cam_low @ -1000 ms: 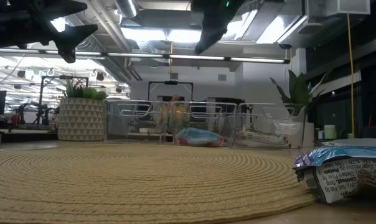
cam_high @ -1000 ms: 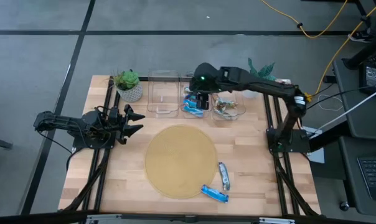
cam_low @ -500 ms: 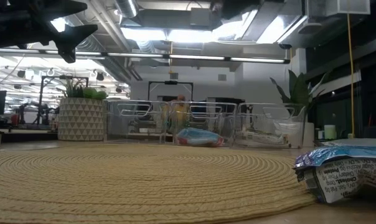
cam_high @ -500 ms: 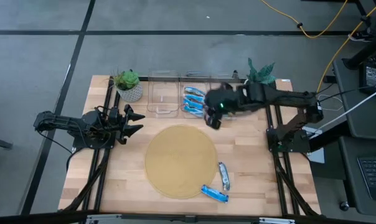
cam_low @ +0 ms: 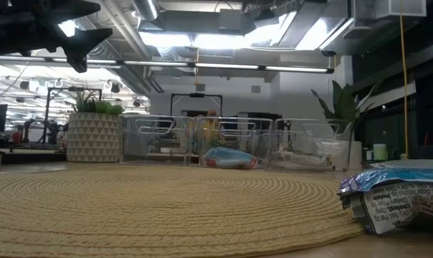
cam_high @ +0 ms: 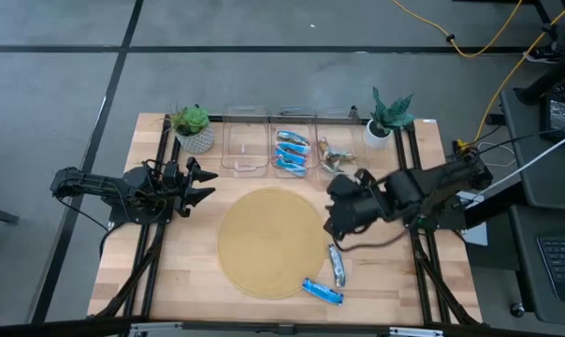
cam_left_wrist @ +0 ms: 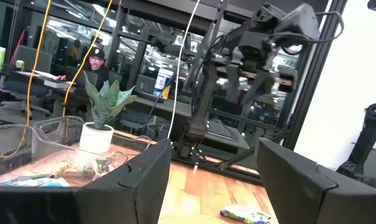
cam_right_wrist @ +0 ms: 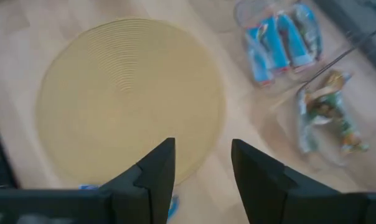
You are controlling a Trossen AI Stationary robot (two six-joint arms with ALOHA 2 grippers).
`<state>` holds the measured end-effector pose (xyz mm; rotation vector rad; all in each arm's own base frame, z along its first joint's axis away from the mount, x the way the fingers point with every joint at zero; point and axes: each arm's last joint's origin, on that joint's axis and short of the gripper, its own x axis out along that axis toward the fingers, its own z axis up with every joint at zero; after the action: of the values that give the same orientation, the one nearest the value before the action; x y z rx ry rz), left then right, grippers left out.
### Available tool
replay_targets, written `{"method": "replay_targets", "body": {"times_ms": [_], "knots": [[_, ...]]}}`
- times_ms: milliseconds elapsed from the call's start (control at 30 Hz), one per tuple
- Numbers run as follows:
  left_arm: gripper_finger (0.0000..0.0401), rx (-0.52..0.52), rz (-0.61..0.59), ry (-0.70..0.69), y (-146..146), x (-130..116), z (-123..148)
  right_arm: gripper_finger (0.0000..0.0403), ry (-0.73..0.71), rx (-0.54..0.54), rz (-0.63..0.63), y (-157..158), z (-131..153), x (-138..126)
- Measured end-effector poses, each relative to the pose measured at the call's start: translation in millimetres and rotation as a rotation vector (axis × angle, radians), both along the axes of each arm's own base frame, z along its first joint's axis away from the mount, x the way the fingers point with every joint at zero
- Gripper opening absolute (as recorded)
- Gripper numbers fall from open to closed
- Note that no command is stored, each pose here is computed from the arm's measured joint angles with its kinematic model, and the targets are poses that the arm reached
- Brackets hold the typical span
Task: Pick and place Granola Bars by type
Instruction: Put the top blue granola bar into the left transparent bin
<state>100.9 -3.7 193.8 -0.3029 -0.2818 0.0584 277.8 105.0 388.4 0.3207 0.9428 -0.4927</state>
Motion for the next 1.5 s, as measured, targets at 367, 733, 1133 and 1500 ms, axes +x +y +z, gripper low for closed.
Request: {"method": "replay_targets", "body": {"times_ms": [367,733,1133,1500], "knots": [[0.0226,0.000,0.000,0.000,0,0,0,0.0159,0.008,0.076,-0.033,44,-15,-8],[0.0226,0.000,0.000,0.000,0,0,0,0.0159,0.068,0.181,-0.225,67,-83,-12],[0.0226,0.000,0.000,0.000,0,0,0,0.0159,0.060,0.388,-0.277,73,-169,-9],[0.0226,0.000,0.000,0.000,0,0,0,0.0238,0.057,0.426,-0.395,67,-198,-18]]}}
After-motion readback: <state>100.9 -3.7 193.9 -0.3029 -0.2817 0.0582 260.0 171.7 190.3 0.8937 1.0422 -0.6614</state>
